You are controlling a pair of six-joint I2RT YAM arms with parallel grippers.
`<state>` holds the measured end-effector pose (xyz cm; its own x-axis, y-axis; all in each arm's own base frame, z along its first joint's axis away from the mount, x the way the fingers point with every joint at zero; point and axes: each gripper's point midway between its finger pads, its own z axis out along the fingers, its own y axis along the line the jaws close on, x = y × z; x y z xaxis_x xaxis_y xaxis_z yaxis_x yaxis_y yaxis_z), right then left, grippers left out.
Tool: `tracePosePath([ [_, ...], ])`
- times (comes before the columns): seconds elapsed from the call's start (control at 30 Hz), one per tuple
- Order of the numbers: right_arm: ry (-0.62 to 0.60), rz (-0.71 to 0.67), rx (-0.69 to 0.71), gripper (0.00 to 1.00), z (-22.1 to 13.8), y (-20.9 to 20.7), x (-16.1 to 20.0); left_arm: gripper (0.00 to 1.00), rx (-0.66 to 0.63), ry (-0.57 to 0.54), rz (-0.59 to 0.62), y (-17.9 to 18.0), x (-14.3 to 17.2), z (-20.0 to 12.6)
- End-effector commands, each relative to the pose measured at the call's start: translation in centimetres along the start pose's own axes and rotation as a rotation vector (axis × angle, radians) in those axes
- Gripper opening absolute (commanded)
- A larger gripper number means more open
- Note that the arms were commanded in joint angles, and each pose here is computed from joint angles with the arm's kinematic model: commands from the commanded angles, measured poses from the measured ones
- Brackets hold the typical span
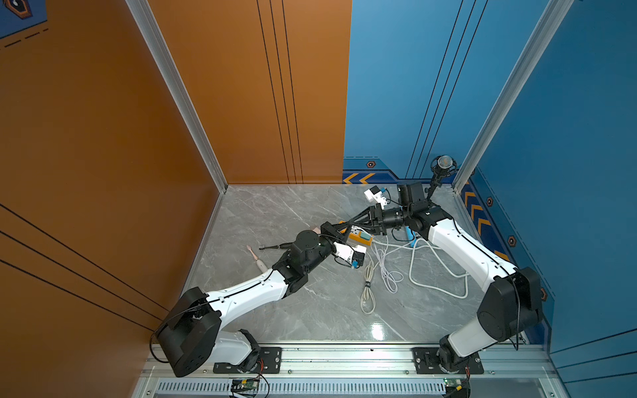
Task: Charge the electric toothbrush
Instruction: Pick up the charging cable from the center of the board.
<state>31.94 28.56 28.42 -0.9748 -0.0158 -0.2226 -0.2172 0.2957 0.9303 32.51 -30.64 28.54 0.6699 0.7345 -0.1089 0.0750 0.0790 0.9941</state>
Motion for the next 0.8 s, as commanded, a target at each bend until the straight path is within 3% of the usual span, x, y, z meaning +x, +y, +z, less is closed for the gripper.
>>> tracePosePath([
  [0.0,0.019,0.007,-0.029,0.33,-0.2,1.0,1.0,0.00,-0.142,0.047,-0.019,4.3,0.9,0.2],
  [0.4,-0.052,0.023,-0.042,0.13,-1.7,1.4,0.0,0.00,-0.172,0.100,-0.076,5.1,2.5,-0.4],
  [0.63,-0.047,0.015,-0.051,0.16,-1.3,2.1,0.4,0.00,-0.161,0.105,-0.077,4.7,2.6,0.1],
  [0.77,-0.064,0.021,-0.065,0.12,-1.4,2.3,0.2,0.00,-0.164,0.102,-0.085,4.8,2.6,0.2],
])
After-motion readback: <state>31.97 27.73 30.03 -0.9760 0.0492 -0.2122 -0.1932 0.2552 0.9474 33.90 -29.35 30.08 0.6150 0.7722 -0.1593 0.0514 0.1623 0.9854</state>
